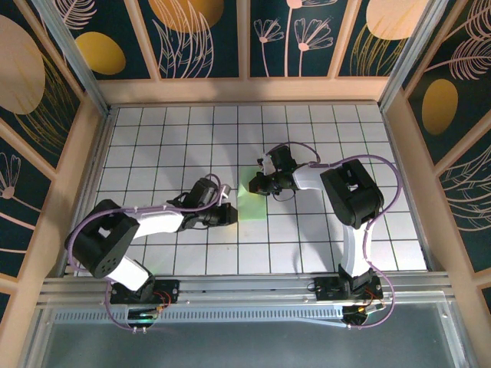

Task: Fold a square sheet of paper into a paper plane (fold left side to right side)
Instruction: First fold the square sheet of paper in half at the center of the table, then hold the square sheet of paper at the center of the table.

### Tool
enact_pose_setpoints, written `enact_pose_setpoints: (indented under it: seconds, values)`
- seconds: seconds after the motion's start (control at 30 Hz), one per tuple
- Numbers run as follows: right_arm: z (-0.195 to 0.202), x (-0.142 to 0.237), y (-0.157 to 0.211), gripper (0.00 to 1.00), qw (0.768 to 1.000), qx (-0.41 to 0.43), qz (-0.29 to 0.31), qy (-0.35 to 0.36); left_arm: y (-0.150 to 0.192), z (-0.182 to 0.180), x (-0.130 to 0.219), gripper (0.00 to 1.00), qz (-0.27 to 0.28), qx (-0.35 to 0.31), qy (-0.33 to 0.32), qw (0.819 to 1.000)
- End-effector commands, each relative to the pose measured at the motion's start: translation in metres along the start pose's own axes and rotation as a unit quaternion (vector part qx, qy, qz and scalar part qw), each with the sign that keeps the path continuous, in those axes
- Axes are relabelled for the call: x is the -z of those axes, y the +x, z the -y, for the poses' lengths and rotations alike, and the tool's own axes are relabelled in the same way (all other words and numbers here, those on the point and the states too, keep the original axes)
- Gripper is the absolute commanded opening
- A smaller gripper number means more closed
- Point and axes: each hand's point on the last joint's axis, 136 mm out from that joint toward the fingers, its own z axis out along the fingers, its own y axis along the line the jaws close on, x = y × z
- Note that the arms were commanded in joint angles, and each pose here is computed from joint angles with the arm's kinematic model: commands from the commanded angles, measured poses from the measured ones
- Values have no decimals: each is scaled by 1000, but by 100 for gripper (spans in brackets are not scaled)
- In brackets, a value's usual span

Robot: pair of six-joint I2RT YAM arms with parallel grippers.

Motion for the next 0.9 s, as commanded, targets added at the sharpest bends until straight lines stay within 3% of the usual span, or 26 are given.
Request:
enact_pose_setpoints:
  seconds: [0.0,0.23,0.53,0.87]
  values:
    - [43,-10,37,0,996,-35,-43,72,-38,18,14,11,38,5,25,999]
    - [42,-10,37,0,996,-34,-42,71,-61,10,-15,7,17,-2,8,1000]
    - [42,-11,37,0,996,-34,-42,71,-53,-4,-48,6,-16,-5,-13,1000]
    - [33,-8,29,0,997,-30,-37,62,-36,-30,-62,5,-38,19,-58,997]
